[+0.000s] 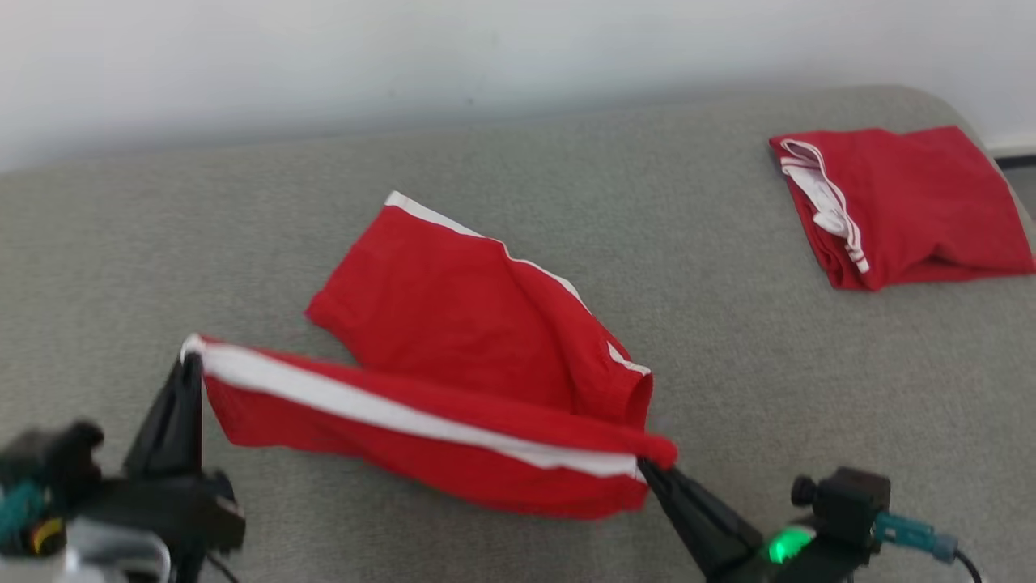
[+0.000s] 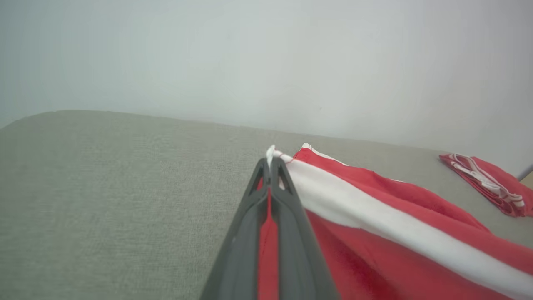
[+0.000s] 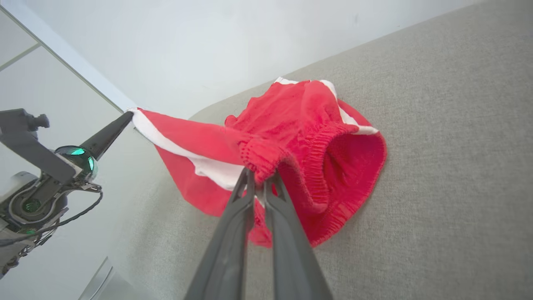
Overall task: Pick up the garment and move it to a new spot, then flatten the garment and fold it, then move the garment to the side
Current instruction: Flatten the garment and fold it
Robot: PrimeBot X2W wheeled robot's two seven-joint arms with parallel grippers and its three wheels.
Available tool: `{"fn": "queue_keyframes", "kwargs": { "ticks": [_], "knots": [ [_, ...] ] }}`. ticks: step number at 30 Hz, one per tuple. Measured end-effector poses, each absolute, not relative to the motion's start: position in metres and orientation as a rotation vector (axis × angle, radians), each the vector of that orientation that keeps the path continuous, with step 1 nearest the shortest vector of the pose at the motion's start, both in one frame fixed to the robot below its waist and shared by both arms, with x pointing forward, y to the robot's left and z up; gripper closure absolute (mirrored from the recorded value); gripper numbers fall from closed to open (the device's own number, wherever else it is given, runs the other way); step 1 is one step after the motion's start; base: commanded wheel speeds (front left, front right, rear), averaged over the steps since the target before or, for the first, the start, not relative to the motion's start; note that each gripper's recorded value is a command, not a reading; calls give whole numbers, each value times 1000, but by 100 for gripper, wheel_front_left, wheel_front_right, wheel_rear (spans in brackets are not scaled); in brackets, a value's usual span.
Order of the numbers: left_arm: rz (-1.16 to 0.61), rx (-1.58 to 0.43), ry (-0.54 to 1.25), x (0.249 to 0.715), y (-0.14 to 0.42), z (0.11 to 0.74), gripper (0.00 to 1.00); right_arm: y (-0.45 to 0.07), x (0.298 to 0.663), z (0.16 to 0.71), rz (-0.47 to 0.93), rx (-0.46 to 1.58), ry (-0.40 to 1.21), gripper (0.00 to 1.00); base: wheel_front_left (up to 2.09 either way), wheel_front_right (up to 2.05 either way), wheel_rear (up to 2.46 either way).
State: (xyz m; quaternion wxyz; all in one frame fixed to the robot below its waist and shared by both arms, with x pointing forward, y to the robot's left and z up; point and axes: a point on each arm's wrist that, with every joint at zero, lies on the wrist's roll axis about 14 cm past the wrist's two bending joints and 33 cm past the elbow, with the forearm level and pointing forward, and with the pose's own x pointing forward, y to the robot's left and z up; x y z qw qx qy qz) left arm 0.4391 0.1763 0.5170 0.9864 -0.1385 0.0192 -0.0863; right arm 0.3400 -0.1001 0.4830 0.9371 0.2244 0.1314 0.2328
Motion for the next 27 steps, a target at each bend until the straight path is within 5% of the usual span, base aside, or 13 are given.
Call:
{"fn": "queue_keyframes", "kwargs": {
  "ticks": [14,27],
  "knots": [
    [-386,-34,205,571,115,498,100,-124,413,471,331,485,207,100,0,0,0],
    [-485,91,350,633,65,440,100,-147,441,438,234,438,252,100,0,0,0]
  ]
}}
